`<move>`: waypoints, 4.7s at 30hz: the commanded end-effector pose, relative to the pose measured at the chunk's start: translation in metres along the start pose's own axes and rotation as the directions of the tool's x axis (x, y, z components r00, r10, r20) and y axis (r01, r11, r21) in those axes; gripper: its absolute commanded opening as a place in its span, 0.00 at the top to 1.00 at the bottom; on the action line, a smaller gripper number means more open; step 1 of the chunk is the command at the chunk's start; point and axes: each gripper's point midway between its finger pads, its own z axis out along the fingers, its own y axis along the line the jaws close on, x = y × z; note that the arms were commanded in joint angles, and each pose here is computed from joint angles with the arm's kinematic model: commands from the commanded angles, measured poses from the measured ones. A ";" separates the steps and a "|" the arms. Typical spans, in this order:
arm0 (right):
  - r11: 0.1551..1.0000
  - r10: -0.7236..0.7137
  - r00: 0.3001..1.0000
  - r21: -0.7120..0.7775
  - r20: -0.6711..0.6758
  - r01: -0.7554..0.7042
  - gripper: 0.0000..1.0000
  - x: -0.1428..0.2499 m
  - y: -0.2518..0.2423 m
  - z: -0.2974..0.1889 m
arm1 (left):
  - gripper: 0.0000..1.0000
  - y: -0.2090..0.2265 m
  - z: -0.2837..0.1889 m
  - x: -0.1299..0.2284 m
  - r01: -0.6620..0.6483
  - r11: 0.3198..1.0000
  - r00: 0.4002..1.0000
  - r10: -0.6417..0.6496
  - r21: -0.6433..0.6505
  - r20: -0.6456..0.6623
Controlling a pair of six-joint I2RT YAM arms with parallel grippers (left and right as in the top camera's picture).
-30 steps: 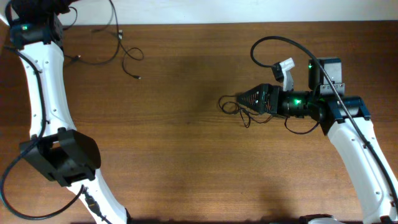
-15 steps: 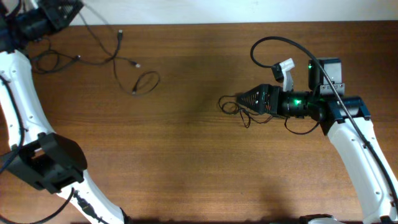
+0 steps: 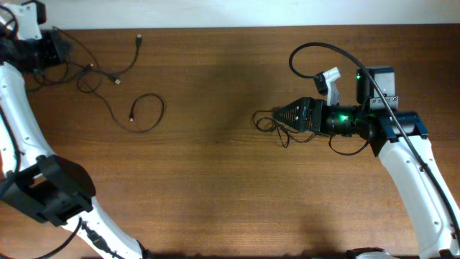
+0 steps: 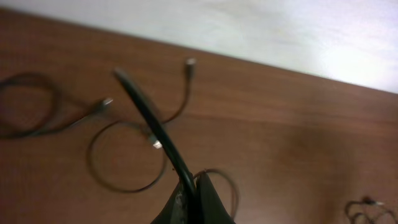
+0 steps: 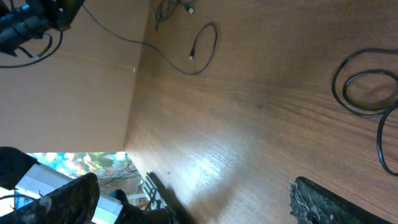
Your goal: Untangle cables
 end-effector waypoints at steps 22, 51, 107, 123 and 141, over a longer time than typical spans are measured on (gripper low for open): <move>0.999 -0.025 0.999 0.032 0.019 0.025 0.02 -0.003 -0.003 -0.003 | 1.00 0.213 0.007 0.089 0.188 0.889 0.963 -0.251 -0.417 -0.102; 0.999 -0.023 1.000 0.034 0.018 0.022 0.02 -0.002 -0.003 -0.003 | 0.01 0.109 0.001 -0.012 0.148 0.954 0.965 -0.198 0.262 0.175; 0.998 -0.008 1.000 0.061 0.014 0.007 0.02 -0.003 -0.012 0.000 | 1.00 0.201 0.120 0.255 0.038 0.799 0.741 -0.426 -0.600 -0.519; 0.998 -0.007 1.000 0.061 0.014 0.006 0.02 -0.003 -0.012 0.000 | 1.00 0.196 0.112 0.150 0.287 0.769 0.847 -0.482 -0.571 -0.224; 0.998 0.000 1.000 0.063 0.009 -0.001 0.02 -0.001 -0.012 0.000 | 0.29 0.194 0.103 0.149 0.273 0.777 0.847 -0.473 -0.567 -0.242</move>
